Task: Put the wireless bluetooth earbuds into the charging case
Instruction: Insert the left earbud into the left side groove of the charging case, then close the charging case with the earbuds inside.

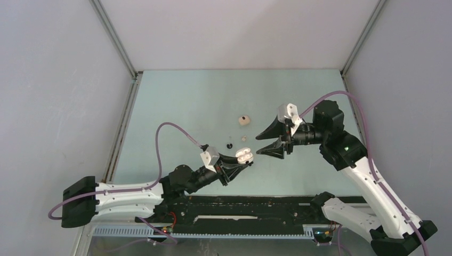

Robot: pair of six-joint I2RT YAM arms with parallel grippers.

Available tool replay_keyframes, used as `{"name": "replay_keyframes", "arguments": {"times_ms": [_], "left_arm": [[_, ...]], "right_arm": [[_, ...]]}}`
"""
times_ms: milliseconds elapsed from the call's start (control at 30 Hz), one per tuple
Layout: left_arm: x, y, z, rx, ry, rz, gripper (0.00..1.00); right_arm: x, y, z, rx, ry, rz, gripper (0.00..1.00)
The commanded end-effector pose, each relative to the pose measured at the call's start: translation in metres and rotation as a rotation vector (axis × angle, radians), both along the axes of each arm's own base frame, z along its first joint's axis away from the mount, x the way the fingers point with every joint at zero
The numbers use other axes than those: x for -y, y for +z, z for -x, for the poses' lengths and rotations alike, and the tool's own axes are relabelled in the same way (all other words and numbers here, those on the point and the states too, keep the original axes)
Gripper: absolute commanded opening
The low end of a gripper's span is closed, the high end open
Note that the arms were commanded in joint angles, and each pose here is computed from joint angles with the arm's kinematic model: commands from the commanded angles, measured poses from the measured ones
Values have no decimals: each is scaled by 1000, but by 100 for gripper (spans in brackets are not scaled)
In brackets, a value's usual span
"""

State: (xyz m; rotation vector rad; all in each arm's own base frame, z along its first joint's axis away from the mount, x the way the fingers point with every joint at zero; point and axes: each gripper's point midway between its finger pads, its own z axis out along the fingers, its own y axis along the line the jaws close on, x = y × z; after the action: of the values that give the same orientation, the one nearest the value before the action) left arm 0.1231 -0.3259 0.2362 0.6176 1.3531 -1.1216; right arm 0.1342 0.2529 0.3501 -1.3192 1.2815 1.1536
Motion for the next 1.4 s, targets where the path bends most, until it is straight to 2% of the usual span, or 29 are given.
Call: {"name": "replay_keyframes", "arguments": {"times_ms": [0,167,300,433,533,733,1067,1367], "left_arm": [[-6,5,1,33,8,-18,0],[-11,-9,2,40,8,-65,0],[-13,-21,2,58,8,-121,0],[-12,-31,3,83,-6,-177,0],[-8,-37,6,95,-37,-220,0],[2,-46,15,99,-105,-269,0],[30,-53,26,84,-215,-317,0],[42,-52,22,86,-214,-314,0]], "right_arm": [[10,-27,-14,-41,-81,28,52],[18,-63,-25,-124,-142,75,57],[21,-87,-24,-180,-114,120,58],[26,-104,-21,-152,-74,141,60],[27,-117,-20,-137,-72,137,68],[25,-132,-14,-145,-11,147,76],[16,-161,-6,-141,51,239,77],[13,-166,10,-105,116,268,77]]}}
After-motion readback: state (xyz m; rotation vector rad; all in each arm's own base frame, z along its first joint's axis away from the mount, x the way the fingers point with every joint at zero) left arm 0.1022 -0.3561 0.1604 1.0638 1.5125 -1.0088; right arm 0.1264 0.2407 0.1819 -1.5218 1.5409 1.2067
